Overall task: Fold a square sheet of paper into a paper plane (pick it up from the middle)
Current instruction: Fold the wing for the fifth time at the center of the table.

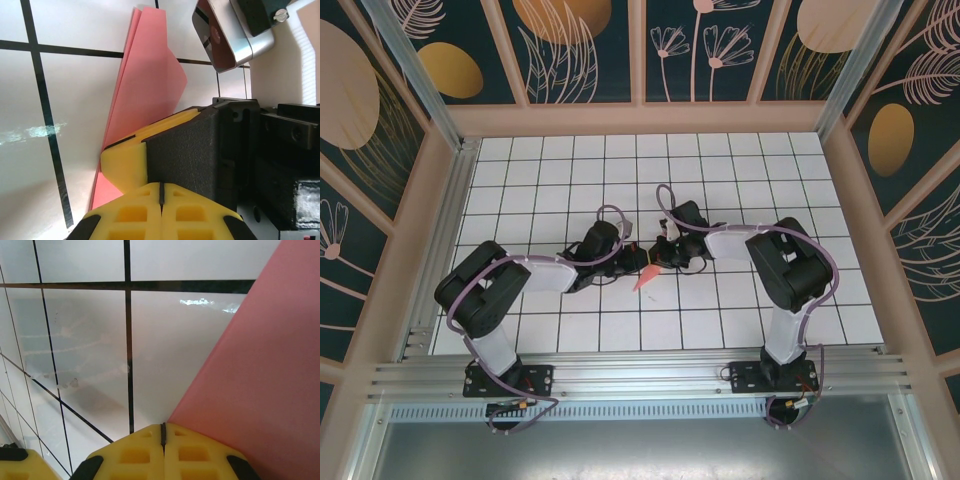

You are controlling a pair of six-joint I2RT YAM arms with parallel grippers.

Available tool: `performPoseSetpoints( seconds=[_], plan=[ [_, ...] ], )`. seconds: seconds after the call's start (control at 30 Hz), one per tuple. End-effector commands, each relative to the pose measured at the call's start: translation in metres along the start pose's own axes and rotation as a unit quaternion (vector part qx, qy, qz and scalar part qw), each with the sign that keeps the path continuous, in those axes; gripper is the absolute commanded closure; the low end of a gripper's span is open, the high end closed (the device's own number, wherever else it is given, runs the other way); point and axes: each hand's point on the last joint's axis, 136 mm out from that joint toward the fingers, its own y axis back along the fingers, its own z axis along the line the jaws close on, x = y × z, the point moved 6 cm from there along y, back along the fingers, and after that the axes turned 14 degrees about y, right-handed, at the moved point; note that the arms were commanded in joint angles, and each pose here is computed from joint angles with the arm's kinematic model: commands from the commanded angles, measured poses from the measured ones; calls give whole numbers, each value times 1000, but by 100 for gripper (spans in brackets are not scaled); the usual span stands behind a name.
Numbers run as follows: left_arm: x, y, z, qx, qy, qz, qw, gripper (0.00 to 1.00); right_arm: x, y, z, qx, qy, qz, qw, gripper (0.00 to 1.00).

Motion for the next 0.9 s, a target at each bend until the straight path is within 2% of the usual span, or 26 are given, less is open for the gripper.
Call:
performPoseSetpoints(
  seconds=[0.0, 0.13, 0.33, 0.6, 0.87],
  plan=[
    [17, -3, 29, -39, 23, 23, 999, 100, 12, -7, 2, -11, -20, 26, 999, 96],
    [25, 5, 43, -51, 40, 23, 998, 100, 14, -10, -2, -9, -30, 29, 999, 97],
    [28, 11, 44, -39, 49, 20, 998, 100, 14, -11, -3, -6, -33, 28, 999, 97],
    [23, -2, 35, -46, 37, 36, 998, 100, 15, -13, -3, -8, -32, 29, 999, 97],
    [15, -8, 27, -44, 33, 29, 998, 100, 17, -14, -4, -10, -32, 32, 999, 97]
  ],
)
